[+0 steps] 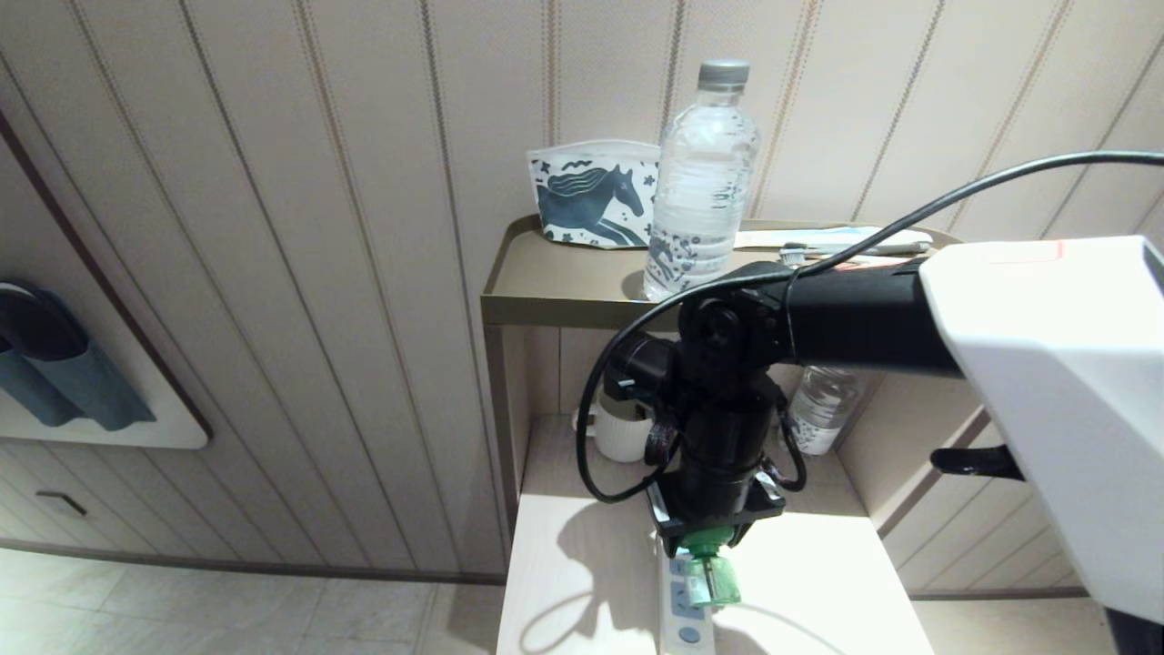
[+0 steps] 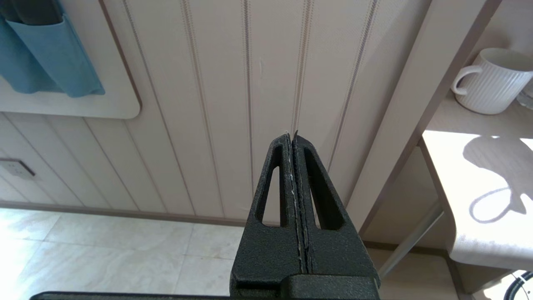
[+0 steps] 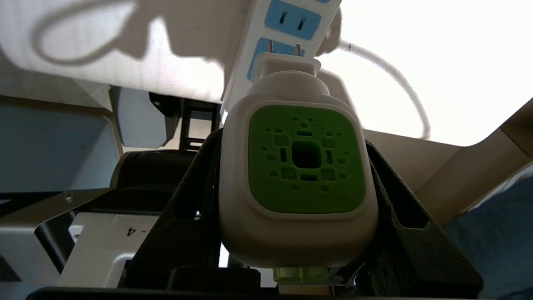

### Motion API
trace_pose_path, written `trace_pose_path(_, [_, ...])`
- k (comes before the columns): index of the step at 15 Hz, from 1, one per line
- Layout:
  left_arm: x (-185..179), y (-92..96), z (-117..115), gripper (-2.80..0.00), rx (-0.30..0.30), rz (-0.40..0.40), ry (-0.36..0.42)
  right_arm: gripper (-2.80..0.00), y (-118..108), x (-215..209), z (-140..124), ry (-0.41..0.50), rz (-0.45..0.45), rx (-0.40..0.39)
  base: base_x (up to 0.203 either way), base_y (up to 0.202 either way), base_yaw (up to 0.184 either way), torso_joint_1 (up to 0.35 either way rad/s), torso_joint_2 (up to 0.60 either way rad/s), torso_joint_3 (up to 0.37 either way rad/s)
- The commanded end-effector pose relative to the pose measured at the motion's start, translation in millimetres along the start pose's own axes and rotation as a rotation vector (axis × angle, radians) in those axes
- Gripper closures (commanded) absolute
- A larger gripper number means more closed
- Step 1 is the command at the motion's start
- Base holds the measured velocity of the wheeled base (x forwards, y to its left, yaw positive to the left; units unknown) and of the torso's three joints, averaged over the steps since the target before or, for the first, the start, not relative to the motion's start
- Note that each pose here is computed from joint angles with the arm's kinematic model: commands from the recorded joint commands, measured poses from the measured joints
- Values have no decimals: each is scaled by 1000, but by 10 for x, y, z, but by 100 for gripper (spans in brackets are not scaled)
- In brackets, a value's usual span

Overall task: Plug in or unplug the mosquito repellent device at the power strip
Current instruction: Insert the plug into the socket

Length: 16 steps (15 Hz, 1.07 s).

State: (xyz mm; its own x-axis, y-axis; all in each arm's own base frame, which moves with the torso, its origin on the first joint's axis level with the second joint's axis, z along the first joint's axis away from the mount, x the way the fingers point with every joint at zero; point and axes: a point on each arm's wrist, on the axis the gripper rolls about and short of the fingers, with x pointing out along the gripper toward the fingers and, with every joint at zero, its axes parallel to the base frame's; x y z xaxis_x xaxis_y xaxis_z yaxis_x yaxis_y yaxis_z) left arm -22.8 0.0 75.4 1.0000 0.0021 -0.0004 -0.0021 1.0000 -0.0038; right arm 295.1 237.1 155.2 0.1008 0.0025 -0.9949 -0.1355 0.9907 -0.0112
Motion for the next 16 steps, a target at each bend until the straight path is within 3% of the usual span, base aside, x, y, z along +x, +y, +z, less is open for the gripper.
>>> trace_pose_path(1, [1, 0, 1, 0, -1, 1, 1, 0, 29, 177, 35, 43, -28, 2, 0, 0, 0, 0, 0, 0])
trace_pose_path(16, [1, 0, 1, 0, -1, 1, 1, 0, 0, 551, 40, 132, -67, 14, 0, 0, 0, 0, 0, 0])
